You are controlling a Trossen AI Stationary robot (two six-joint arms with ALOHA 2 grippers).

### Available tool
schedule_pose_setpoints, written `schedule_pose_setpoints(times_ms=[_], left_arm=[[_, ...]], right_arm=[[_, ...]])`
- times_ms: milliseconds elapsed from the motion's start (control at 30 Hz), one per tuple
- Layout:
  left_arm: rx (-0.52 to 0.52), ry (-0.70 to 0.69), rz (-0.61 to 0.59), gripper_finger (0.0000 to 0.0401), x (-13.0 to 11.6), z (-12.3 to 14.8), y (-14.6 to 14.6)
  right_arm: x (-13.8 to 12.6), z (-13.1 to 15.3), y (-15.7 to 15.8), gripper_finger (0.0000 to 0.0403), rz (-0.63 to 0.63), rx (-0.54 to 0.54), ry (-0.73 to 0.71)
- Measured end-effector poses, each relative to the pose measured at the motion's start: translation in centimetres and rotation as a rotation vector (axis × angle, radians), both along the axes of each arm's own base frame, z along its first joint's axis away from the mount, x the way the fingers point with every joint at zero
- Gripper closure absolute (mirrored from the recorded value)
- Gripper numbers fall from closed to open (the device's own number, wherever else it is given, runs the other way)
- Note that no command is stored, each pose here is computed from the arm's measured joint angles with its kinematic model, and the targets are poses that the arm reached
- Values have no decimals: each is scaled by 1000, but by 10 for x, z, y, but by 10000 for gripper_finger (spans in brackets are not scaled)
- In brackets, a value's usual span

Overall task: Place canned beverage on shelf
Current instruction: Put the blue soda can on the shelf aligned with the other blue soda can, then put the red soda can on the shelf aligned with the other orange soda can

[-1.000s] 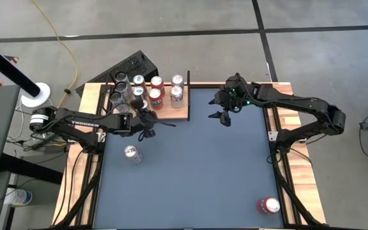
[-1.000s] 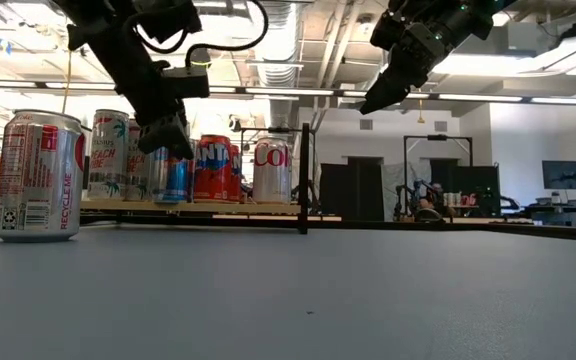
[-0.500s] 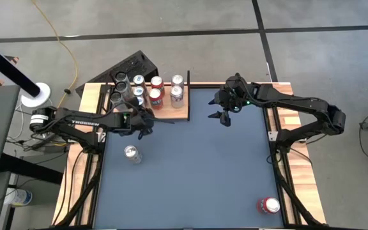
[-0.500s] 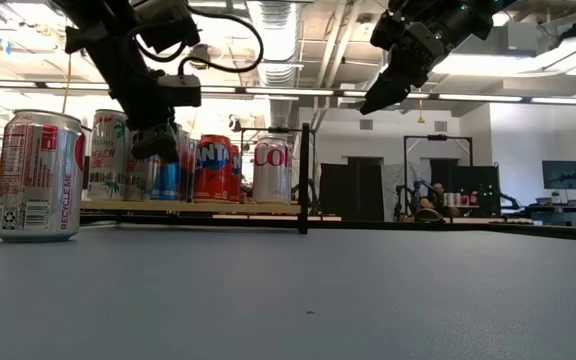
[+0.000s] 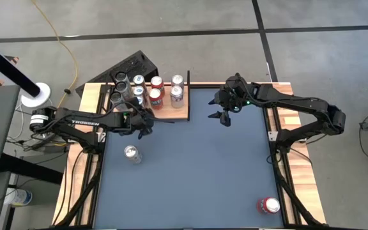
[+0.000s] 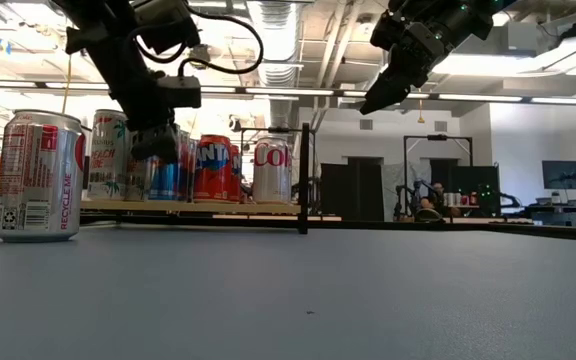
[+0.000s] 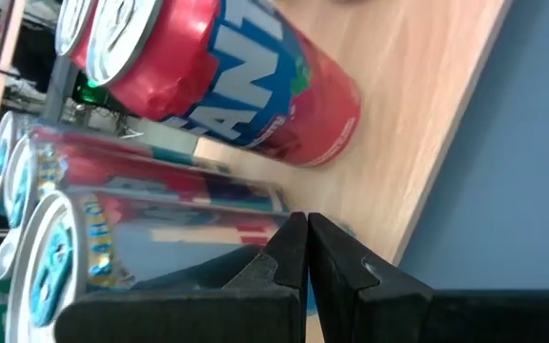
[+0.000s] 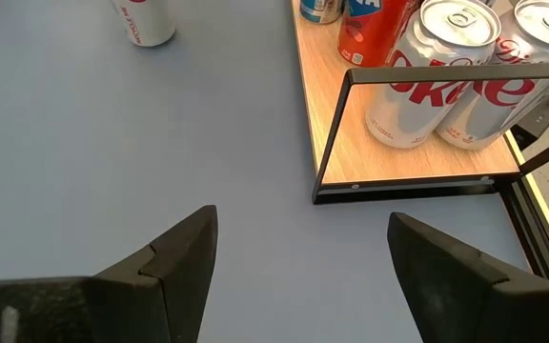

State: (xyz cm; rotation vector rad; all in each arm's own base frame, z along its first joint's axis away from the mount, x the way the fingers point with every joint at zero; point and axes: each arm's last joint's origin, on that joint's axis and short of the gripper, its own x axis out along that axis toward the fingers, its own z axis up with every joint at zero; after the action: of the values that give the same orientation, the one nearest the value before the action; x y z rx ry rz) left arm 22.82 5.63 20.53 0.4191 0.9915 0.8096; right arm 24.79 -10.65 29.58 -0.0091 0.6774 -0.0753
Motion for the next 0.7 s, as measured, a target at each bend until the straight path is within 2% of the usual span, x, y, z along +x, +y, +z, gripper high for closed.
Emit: schedule_pose_setpoints(times_ms=[233, 433, 700], left_arm=[[-21, -44, -92, 401, 5, 5, -7], [-59, -183, -201, 401, -1, 30, -22], [-294, -462, -474, 401, -33, 72, -51]], right_arm=[[0, 0, 0, 113, 0, 0, 0], [2, 0, 3, 113, 12, -2, -3], [8, 1, 18, 113, 73, -3, -8]])
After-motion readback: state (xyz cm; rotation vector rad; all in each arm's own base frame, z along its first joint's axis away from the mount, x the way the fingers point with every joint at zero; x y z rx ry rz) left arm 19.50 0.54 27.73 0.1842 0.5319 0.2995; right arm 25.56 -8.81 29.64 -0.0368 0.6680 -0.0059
